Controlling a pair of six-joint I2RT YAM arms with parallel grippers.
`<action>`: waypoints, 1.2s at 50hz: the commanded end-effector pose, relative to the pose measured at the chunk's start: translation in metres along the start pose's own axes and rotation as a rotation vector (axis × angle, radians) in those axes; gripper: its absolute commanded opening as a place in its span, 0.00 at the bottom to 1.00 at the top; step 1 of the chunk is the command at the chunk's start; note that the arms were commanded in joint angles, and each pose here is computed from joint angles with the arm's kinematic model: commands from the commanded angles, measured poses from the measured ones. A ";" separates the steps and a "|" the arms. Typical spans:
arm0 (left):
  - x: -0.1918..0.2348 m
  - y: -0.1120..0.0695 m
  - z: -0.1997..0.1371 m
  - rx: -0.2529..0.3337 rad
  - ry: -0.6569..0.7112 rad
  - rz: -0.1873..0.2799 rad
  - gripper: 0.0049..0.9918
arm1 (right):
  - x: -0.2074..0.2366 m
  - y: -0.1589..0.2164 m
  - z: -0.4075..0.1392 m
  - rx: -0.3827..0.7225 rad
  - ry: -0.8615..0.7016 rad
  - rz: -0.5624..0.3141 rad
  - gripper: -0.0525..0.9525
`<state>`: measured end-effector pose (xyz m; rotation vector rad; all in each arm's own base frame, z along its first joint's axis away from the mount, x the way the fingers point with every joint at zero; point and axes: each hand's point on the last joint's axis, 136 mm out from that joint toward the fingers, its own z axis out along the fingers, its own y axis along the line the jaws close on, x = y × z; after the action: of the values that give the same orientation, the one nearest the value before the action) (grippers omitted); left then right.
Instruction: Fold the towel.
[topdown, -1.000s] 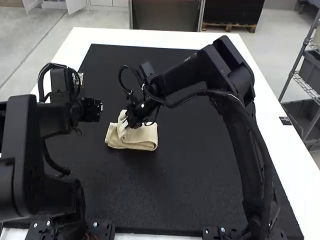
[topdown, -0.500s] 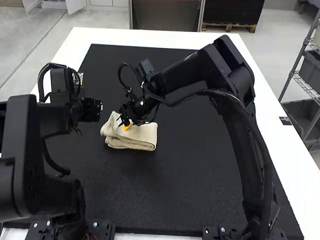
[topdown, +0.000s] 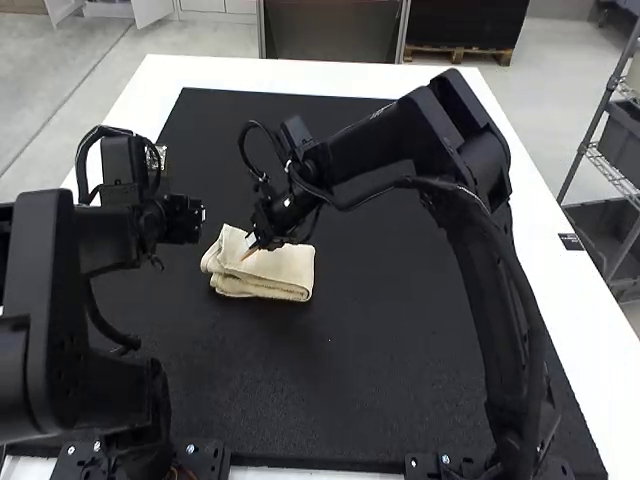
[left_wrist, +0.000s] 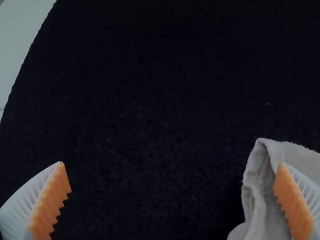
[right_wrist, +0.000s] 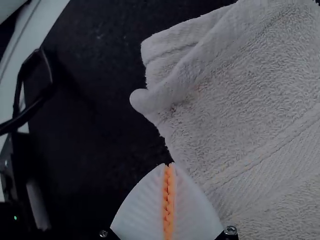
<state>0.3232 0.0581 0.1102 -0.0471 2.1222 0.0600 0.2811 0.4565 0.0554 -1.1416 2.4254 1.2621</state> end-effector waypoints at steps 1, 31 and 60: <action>0.007 0.001 0.000 0.000 0.007 -0.014 0.96 | -0.020 0.014 -0.016 -0.050 -0.053 -0.031 0.03; 0.006 -0.002 0.000 0.015 0.004 -0.023 0.96 | -0.035 0.006 -0.008 -0.101 -0.192 0.038 0.03; -0.003 -0.003 0.000 0.025 -0.023 -0.029 0.96 | -0.004 -0.027 0.022 -0.083 -0.188 0.051 0.03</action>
<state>0.3256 0.0553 0.1139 -0.0475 2.1037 0.0350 0.2967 0.4704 0.0445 -0.9573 2.2621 1.4315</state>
